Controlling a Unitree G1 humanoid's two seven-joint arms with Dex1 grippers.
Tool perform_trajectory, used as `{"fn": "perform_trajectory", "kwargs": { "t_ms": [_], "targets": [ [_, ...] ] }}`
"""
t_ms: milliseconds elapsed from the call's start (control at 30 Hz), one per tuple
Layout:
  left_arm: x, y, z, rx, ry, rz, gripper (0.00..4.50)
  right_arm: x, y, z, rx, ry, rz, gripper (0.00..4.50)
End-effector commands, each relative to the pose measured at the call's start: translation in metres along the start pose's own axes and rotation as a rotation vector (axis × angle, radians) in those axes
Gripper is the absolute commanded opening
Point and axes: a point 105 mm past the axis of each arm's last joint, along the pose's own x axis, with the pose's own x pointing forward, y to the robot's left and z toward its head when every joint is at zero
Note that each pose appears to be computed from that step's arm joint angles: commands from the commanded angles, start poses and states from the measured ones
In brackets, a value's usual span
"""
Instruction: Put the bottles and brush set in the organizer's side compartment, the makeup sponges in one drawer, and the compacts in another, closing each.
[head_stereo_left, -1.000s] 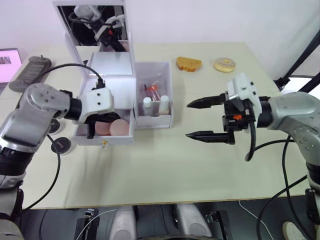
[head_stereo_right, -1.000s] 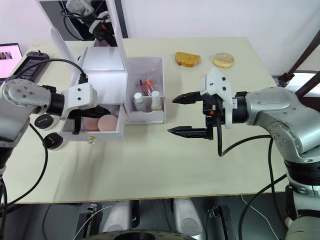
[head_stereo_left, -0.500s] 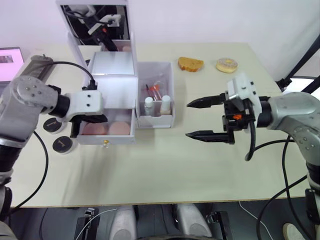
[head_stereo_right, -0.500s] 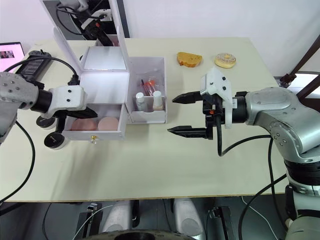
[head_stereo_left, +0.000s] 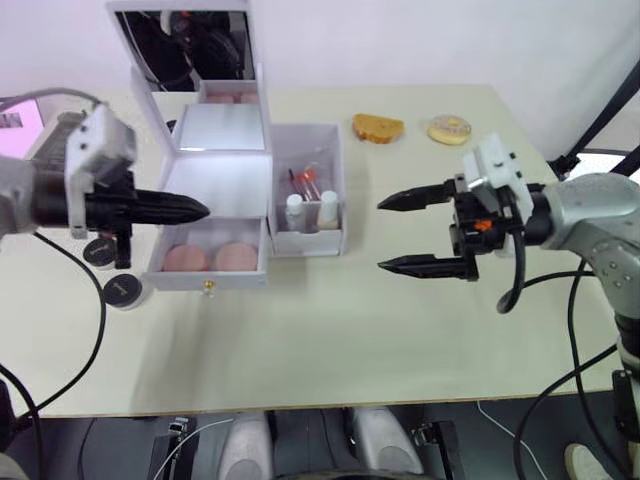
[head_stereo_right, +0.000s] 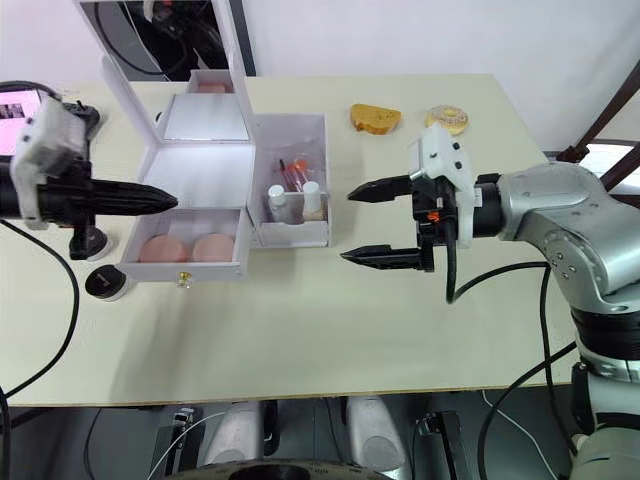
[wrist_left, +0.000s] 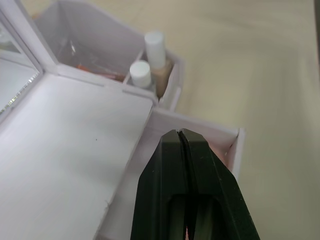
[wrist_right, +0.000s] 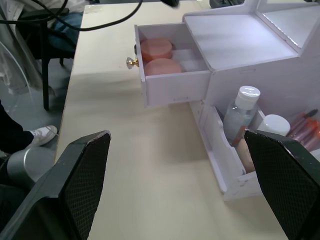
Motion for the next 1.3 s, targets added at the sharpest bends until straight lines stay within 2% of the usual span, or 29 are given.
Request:
{"fn": "perform_trajectory", "kwargs": {
  "t_ms": [33, 167, 433, 533, 633, 667, 767, 967, 1133, 1300],
  "targets": [
    [-0.020, -0.013, 0.005, -0.020, -0.070, 0.080, 0.03, -0.008, -0.010, 0.006, -0.079, -0.007, -0.036, 4.50],
    [-0.031, -0.026, -0.017, -0.105, -0.066, 0.196, 0.03, -0.012, -0.017, 0.000, -0.085, 0.002, -0.036, 4.50],
    [-0.043, -0.060, -0.050, -0.255, -0.217, 0.373, 0.03, -0.012, -0.034, -0.009, -0.102, 0.014, -0.029, 4.50],
    [-0.047, -0.072, -0.068, -0.307, -0.205, 0.424, 0.03, -0.009, -0.037, -0.009, -0.105, 0.002, -0.025, 4.50],
    [-0.055, -0.079, -0.089, -0.324, -0.197, 0.542, 0.03, -0.007, -0.038, -0.010, -0.104, -0.009, -0.026, 4.50],
    [-0.060, -0.077, -0.095, -0.299, -0.202, 0.632, 0.03, -0.006, -0.038, -0.011, -0.103, -0.010, -0.025, 4.50],
    [-0.056, -0.085, -0.107, -0.309, -0.236, 0.718, 0.03, -0.004, -0.038, -0.012, -0.098, -0.017, -0.026, 4.50],
    [-0.035, -0.095, -0.125, -0.326, -0.252, 0.761, 0.03, -0.001, -0.035, -0.008, -0.096, -0.036, -0.025, 4.50],
    [-0.019, -0.087, -0.126, -0.324, -0.285, 0.746, 0.03, -0.003, -0.033, -0.005, -0.092, -0.037, -0.030, 4.50],
    [-0.003, -0.078, -0.128, -0.273, -0.269, 0.724, 0.03, -0.003, -0.030, -0.002, -0.095, -0.039, -0.036, 4.50]
  ]
}}
